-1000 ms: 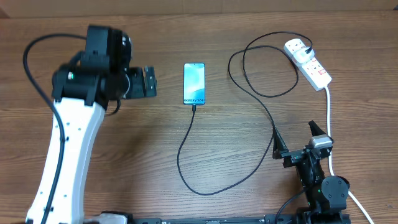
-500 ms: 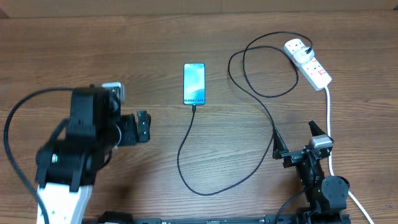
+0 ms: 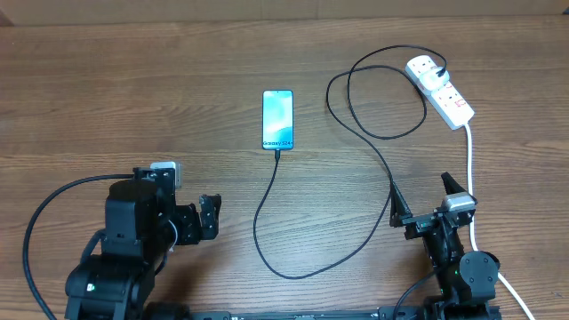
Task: Plug charger to phone and switch on socket
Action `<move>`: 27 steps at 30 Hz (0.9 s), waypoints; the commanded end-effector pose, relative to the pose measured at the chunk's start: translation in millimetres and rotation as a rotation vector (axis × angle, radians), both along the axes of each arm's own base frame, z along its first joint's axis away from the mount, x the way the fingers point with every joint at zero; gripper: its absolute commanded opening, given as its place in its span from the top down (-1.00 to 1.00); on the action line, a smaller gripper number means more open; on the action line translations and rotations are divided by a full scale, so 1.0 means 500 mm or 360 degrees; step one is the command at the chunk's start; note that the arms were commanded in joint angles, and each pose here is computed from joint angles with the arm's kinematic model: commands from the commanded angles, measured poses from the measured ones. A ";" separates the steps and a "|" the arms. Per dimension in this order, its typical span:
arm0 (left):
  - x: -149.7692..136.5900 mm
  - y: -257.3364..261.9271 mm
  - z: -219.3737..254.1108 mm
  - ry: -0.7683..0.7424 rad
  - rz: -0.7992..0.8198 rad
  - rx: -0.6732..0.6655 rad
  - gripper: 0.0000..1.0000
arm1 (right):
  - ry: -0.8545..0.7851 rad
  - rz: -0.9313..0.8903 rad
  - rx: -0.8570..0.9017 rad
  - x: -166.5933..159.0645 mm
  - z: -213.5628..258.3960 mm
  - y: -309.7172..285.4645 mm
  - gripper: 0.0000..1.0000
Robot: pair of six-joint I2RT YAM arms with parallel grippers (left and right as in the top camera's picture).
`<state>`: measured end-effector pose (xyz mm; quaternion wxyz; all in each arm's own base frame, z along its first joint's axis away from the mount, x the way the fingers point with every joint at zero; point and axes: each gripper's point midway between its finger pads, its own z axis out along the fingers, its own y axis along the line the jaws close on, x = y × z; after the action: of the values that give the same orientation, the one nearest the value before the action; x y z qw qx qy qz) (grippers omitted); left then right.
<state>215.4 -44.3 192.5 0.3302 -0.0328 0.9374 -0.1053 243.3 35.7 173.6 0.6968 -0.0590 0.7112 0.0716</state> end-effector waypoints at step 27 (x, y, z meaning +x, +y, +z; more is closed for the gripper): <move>0.039 -0.022 -0.030 -0.0818 -0.0148 -0.0052 -0.99 | -0.0002 -0.0024 0.0004 0.001 -0.004 -0.006 -1.00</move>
<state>233.2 -55.8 175.0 0.5243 0.0013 0.8372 -0.1557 243.3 35.7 173.7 0.6969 -0.0589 0.7111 0.0717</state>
